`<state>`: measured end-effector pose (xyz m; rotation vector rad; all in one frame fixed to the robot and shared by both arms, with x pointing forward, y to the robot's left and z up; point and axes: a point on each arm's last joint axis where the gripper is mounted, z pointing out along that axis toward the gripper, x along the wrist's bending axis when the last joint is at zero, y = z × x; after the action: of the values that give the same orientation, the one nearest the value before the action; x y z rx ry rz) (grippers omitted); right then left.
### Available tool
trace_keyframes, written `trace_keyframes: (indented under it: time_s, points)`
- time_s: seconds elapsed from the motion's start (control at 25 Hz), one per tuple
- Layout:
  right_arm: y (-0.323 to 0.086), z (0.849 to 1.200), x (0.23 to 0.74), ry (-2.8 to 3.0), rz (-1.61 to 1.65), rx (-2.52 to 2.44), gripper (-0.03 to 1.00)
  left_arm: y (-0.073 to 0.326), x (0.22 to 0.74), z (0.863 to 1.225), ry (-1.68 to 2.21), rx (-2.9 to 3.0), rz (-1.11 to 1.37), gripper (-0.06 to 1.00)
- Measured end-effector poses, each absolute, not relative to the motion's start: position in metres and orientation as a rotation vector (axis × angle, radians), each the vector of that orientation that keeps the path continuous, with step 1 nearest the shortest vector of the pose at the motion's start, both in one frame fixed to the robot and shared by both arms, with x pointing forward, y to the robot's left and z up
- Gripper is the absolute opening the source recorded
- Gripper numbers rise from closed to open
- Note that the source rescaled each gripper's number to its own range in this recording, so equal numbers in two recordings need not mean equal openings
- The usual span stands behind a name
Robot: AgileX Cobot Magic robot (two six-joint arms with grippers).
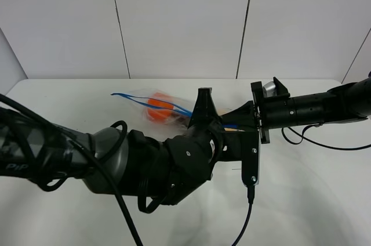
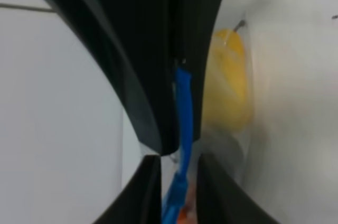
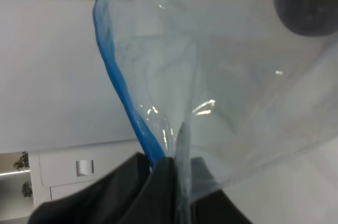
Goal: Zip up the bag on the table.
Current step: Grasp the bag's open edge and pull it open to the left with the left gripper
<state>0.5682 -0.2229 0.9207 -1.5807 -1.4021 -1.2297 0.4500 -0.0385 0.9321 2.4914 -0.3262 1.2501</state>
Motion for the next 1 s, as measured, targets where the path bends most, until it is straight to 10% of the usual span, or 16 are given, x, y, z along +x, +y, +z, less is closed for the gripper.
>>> trace_keyframes:
  time_s: [1.0]
  points:
    - [-0.2227,0.9215,0.5686,-1.391,-1.236,-1.578,0.00,-0.0358,0.4532,0.9325,-0.302,2.498,1.306,0.00]
